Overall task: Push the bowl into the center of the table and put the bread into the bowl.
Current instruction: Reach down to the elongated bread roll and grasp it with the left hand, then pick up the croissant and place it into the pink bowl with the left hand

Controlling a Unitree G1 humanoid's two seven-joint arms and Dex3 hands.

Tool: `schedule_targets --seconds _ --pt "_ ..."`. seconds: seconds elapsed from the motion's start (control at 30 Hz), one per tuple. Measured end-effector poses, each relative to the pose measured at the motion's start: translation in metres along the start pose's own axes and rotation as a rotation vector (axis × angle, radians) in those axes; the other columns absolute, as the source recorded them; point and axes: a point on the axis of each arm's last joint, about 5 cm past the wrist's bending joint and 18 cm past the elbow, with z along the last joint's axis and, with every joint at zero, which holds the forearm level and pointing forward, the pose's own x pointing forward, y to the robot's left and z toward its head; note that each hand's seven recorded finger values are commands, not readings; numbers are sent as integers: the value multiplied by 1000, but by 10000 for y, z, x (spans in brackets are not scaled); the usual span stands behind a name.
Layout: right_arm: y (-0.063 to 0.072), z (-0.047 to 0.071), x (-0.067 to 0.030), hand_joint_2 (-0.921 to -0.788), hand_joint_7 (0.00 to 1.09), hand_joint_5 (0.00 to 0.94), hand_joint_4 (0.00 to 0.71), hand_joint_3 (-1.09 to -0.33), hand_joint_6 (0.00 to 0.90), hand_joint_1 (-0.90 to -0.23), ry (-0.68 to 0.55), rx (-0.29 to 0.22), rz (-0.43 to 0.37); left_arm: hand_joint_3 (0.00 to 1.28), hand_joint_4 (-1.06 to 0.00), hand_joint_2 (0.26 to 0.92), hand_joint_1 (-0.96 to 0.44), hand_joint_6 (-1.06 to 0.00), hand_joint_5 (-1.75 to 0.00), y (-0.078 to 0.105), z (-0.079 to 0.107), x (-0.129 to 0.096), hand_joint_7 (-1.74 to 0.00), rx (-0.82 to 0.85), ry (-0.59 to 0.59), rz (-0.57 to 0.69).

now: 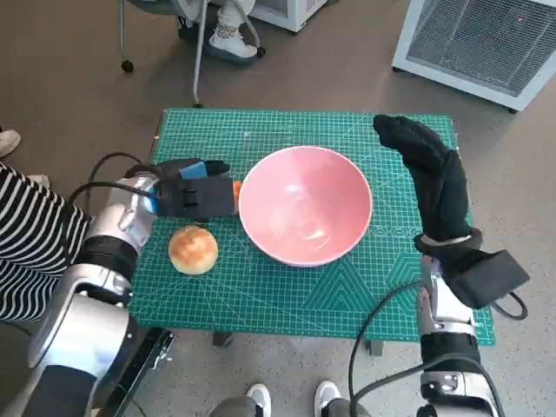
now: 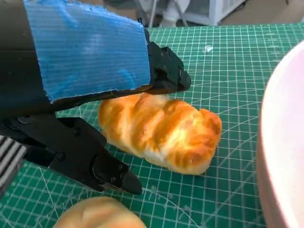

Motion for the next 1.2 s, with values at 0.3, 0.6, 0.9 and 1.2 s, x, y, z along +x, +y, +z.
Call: schedule_targets --seconds 0.3,0.6,0.9,1.2 --pt "-9 -3 -40 -921 547 3 172 -759 -1 -800 8 -6 -9 112 -611 916 -5 -634 -861 -39 23 12 -912 112 7 53" --pt "-5 10 -31 -921 547 3 173 -761 -1 -792 3 -15 -8 118 -588 920 0 -616 -1250 -52 5 4 -1178 121 -25 86" --pt "-3 15 -26 -921 547 2 172 -768 -1 -778 2 -21 -4 127 -581 921 1 -602 -1246 -25 -63 -25 -1223 90 -41 104" --pt "-4 14 -27 -921 544 1 170 -770 -1 -775 3 -20 -6 106 -622 921 1 -607 -1191 112 -203 -102 -1228 35 -36 176"
